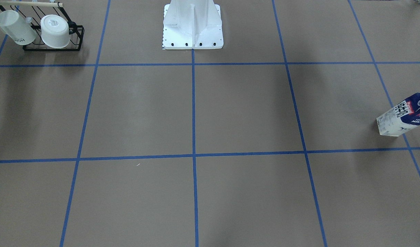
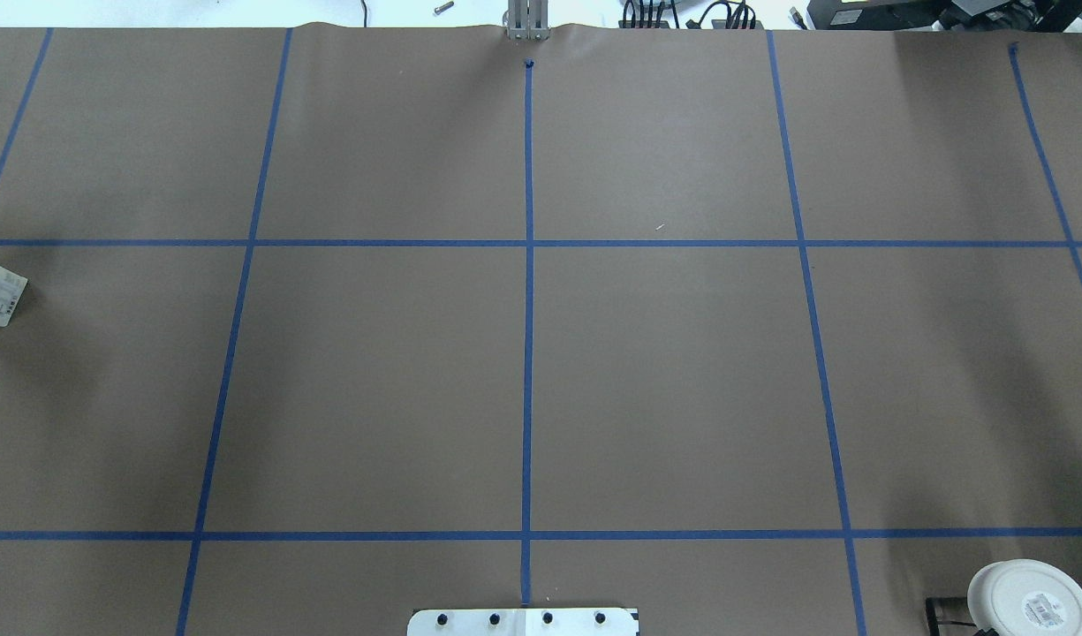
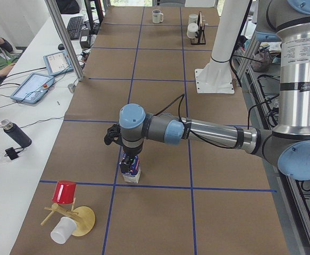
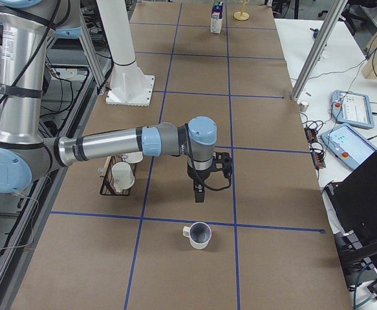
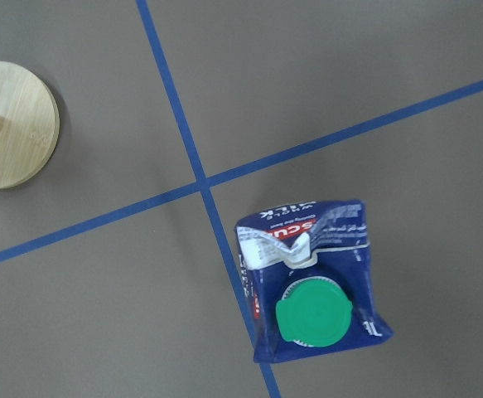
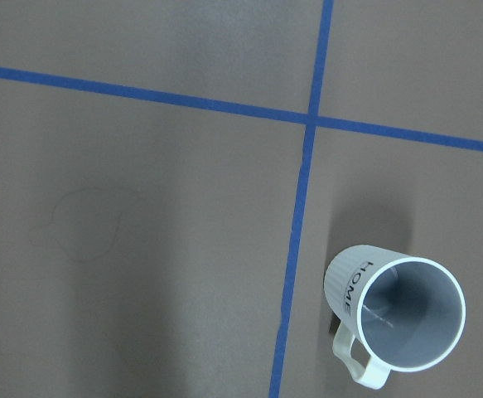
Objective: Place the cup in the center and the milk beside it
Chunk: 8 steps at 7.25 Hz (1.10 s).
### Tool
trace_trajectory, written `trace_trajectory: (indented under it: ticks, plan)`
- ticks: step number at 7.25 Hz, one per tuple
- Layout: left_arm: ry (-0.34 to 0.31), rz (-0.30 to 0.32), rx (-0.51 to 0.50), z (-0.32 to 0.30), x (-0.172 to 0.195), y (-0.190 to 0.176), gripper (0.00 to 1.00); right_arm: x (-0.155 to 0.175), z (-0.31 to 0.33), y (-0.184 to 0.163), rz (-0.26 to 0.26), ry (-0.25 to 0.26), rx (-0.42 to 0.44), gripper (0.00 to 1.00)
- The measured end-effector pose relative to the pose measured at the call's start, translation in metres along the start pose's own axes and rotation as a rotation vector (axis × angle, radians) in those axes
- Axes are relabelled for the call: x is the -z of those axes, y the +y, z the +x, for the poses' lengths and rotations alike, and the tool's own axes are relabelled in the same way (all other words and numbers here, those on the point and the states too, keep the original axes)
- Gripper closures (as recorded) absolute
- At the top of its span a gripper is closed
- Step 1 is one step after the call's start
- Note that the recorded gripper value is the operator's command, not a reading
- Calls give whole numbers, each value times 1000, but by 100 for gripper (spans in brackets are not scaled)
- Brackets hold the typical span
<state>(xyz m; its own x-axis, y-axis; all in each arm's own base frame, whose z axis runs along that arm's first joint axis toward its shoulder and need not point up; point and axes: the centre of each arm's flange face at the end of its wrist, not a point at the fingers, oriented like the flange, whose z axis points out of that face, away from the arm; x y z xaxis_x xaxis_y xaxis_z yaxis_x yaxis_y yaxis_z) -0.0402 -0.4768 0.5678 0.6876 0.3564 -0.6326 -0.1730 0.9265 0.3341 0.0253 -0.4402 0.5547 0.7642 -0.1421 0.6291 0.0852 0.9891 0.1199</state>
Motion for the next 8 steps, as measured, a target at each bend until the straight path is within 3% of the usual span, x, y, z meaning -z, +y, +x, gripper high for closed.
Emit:
trace_trajectory:
  ticks: [2,5,7,8]
  plan:
    - [-6,45,-43,13,15,-15,1,20,-17,-31,64,3,41,0]
    - [-17,121,-102,19,26,-33,1,25,-19,-40,88,14,73,0]
    - [-19,135,-111,20,28,-36,1,-2,5,-25,76,30,61,0]
    - [-19,138,-113,21,29,-37,1,-32,29,-12,88,27,56,3]
